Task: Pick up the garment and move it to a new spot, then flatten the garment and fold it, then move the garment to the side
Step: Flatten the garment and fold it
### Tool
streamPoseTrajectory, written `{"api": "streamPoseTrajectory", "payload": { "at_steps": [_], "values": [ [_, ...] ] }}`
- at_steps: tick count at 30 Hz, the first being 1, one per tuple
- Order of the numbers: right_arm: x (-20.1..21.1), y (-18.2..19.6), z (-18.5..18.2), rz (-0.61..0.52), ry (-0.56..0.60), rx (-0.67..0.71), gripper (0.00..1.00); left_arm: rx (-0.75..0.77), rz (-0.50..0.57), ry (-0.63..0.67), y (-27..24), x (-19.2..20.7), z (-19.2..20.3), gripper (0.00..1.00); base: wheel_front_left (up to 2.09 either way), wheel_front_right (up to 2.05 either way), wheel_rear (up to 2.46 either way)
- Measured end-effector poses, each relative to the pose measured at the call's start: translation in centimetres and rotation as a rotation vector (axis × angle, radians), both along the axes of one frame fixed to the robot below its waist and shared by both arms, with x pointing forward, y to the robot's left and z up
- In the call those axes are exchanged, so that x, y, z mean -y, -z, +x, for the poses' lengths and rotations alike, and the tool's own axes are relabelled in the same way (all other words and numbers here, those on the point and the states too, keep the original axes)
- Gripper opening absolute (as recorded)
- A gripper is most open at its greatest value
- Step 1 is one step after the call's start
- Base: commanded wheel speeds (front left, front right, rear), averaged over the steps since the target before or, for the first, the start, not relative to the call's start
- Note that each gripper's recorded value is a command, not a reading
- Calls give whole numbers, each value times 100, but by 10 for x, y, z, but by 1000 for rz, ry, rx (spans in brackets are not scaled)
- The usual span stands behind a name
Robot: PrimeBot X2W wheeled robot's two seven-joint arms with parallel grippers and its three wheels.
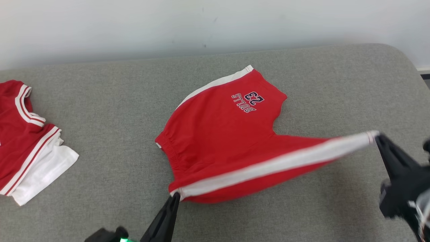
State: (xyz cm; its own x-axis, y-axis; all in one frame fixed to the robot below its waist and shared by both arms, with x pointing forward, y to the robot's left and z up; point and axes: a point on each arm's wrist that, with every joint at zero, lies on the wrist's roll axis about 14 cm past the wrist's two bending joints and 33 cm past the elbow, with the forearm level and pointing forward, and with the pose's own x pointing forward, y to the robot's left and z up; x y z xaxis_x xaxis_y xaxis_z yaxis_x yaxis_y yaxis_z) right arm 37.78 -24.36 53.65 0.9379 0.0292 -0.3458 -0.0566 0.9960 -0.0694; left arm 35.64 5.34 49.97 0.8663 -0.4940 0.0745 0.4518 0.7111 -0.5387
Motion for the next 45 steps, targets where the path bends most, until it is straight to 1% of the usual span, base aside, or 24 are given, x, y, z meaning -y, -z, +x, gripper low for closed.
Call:
{"api": "streamPoseTrajectory", "payload": {
  "at_steps": [5,7,8,9,13,21,24,27,30,34,38,42,43,44,45],
  "values": [
    [-10,0,48,3,-44,36,0,31,-6,2,-7,8,22,0,0,0,0],
    [-14,0,70,-13,-58,41,0,42,-12,-3,-10,10,33,0,0,0,0],
    [-16,1,92,-18,-63,52,0,48,-12,-17,-12,9,44,0,0,0,0],
    [-16,1,92,-18,-63,52,0,48,-12,-17,-12,9,44,0,0,0,0],
    [-25,0,132,-70,-94,66,0,44,-15,-55,-12,4,66,0,0,0,0],
    [-40,17,195,-114,-127,36,0,13,12,-104,-6,-7,106,0,0,0,0],
    [-47,23,215,-118,-138,34,0,10,25,-128,-5,-15,121,0,0,0,0],
    [-56,24,237,-90,-140,53,0,3,49,-142,-1,-21,135,0,0,0,0],
    [-67,31,254,-77,-154,59,0,-8,69,-152,4,-25,145,0,0,0,0],
    [-93,49,269,-36,-188,37,0,-27,80,-177,13,-36,155,0,0,0,0],
    [-109,73,276,-24,-210,0,0,-55,97,-194,25,-42,160,0,0,0,0],
    [-123,90,281,-21,-233,-24,0,-84,114,-212,37,-49,164,0,0,0,0],
    [-125,94,282,-11,-230,-31,21,-90,117,-214,39,-50,165,44,0,0,0],
    [-126,95,283,-4,-228,-24,100,-91,121,-216,40,-51,165,100,0,0,0],
    [-124,96,285,2,-219,-25,100,-96,126,-217,42,-52,166,100,0,0,0]
  ]
}}
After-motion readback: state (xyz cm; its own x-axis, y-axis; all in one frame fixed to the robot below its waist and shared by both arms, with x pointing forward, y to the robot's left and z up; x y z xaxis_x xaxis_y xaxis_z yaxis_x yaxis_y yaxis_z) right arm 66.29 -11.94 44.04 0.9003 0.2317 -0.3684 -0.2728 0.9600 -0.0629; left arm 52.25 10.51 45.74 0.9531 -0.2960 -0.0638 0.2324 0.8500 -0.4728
